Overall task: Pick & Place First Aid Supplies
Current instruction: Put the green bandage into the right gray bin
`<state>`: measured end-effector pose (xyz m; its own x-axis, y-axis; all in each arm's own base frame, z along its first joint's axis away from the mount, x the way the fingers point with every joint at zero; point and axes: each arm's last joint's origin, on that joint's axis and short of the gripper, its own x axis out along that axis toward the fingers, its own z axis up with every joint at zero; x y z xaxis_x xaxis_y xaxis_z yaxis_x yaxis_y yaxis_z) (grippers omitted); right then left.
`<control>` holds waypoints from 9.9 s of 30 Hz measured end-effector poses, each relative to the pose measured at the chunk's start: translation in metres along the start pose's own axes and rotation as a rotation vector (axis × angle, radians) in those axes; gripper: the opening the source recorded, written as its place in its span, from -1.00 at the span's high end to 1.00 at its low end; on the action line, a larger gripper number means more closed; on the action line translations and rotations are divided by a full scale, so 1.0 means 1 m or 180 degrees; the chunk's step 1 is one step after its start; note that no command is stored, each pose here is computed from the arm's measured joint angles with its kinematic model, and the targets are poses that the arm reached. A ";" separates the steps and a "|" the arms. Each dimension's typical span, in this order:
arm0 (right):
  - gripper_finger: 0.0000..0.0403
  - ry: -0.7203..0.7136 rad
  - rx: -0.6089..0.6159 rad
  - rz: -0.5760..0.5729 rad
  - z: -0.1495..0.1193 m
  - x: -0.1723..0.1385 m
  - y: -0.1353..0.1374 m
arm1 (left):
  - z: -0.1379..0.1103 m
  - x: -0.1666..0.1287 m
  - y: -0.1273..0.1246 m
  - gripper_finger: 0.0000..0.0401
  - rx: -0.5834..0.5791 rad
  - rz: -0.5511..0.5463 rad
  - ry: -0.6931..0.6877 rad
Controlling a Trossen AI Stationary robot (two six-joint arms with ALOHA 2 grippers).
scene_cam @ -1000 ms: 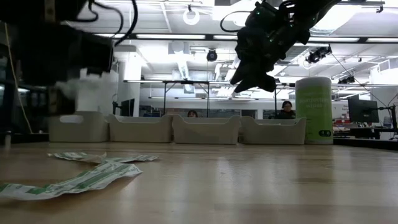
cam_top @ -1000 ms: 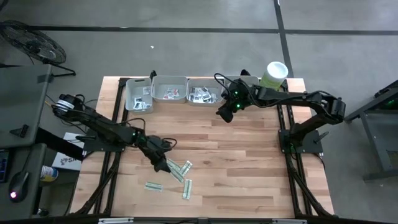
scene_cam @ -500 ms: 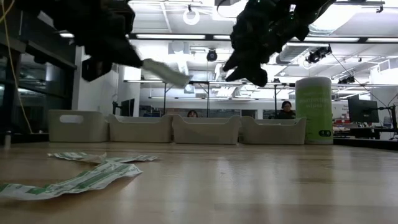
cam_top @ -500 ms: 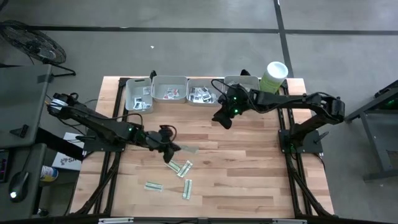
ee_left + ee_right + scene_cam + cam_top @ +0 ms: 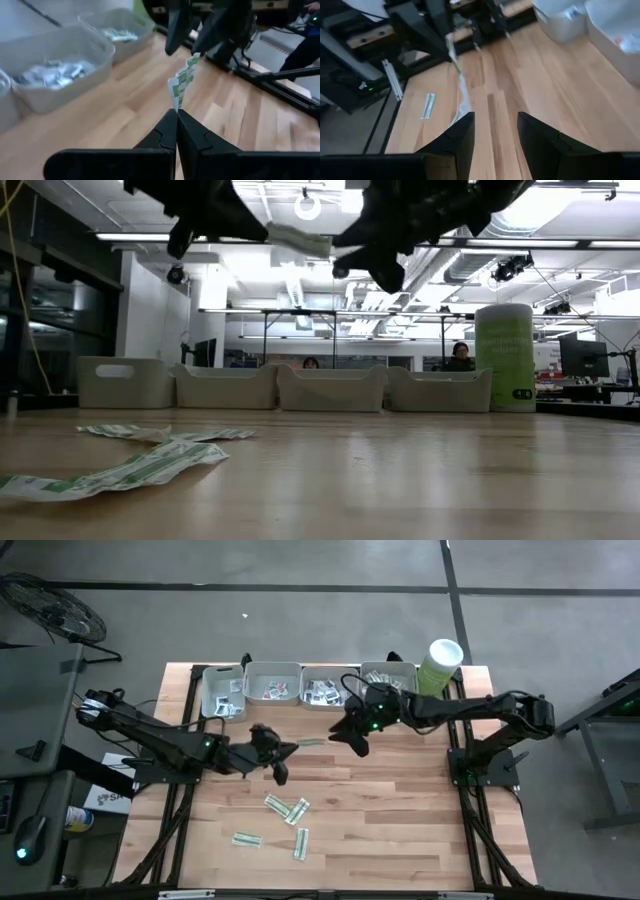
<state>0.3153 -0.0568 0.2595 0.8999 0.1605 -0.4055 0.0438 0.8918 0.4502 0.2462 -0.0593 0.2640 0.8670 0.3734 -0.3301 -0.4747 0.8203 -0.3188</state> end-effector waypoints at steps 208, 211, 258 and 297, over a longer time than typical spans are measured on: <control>0.01 0.0031 0.0625 -0.1205 0.026 -0.065 -0.046 | -0.170 -0.131 -0.023 0.17 -0.2263 0.0710 0.2952; 0.01 0.0030 0.0632 -0.1204 0.026 -0.065 -0.046 | -0.182 -0.131 -0.020 0.17 -0.2261 0.0709 0.2983; 0.01 0.0070 0.0763 -0.1113 0.020 -0.054 -0.026 | -0.216 -0.113 0.010 0.17 -0.2244 0.0473 0.2519; 0.01 0.0008 0.0563 -0.0660 0.025 -0.050 -0.016 | -0.153 -0.110 -0.007 1.00 -0.1372 0.0016 0.0103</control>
<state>0.2808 -0.0898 0.2921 0.8628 -0.0167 -0.5053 0.3024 0.8181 0.4892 0.1309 -0.1720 0.1668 0.8625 0.3574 -0.3582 -0.5048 0.5601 -0.6568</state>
